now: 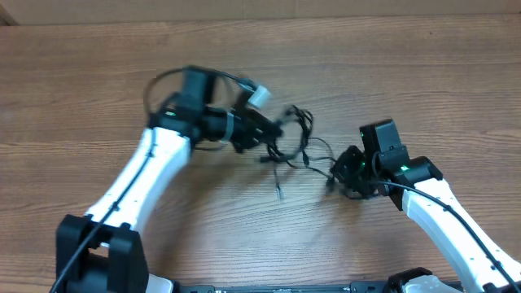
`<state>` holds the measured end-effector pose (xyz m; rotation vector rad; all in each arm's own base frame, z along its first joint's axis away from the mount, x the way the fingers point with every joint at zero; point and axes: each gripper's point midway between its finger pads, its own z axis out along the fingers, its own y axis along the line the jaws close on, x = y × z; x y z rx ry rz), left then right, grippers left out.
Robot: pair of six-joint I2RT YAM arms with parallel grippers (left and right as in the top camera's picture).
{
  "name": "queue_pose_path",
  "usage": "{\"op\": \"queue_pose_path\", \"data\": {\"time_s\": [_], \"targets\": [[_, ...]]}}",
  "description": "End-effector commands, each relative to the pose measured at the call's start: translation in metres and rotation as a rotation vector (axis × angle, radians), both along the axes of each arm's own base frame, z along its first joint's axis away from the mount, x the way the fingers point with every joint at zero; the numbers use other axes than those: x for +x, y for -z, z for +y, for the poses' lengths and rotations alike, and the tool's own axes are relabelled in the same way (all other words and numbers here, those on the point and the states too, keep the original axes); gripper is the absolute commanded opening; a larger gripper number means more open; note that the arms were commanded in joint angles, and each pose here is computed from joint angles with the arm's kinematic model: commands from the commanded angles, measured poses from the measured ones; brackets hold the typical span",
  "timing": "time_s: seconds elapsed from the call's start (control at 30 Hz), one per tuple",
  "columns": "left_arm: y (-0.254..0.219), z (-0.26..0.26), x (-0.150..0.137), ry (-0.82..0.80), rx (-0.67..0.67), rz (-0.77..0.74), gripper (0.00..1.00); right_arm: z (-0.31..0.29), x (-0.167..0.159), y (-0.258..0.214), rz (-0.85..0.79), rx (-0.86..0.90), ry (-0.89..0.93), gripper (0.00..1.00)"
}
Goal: Untangle cables
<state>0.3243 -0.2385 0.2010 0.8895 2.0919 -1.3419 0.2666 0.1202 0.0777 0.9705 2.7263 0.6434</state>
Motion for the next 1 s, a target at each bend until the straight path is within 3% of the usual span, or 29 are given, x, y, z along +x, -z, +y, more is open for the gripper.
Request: {"op": "queue_pose_path", "data": {"time_s": [0.0, 0.07, 0.2, 0.37, 0.67, 0.97], "targets": [[-0.05, 0.019, -0.004, 0.071, -0.203, -0.055, 0.04, -0.028, 0.007, 0.009, -0.025, -0.15, 0.063, 0.04], [-0.054, 0.031, 0.002, 0.048, -0.224, -0.06, 0.04, -0.028, 0.008, 0.009, -0.03, -0.153, 0.065, 0.06], [-0.052, 0.044, 0.011, 0.004, -0.216, -0.064, 0.04, -0.027, 0.008, 0.009, -0.036, -0.148, 0.054, 0.33], [-0.044, 0.045, 0.016, -0.03, -0.165, -0.068, 0.04, -0.013, 0.012, 0.003, -0.077, -0.105, -0.051, 0.49], [-0.04, 0.04, 0.015, -0.029, -0.148, -0.062, 0.04, 0.021, 0.02, -0.03, -0.177, 0.035, -0.241, 0.61], [-0.038, 0.035, 0.014, -0.022, -0.134, -0.062, 0.04, 0.058, 0.02, -0.111, -0.424, 0.198, -0.493, 0.76]]}}
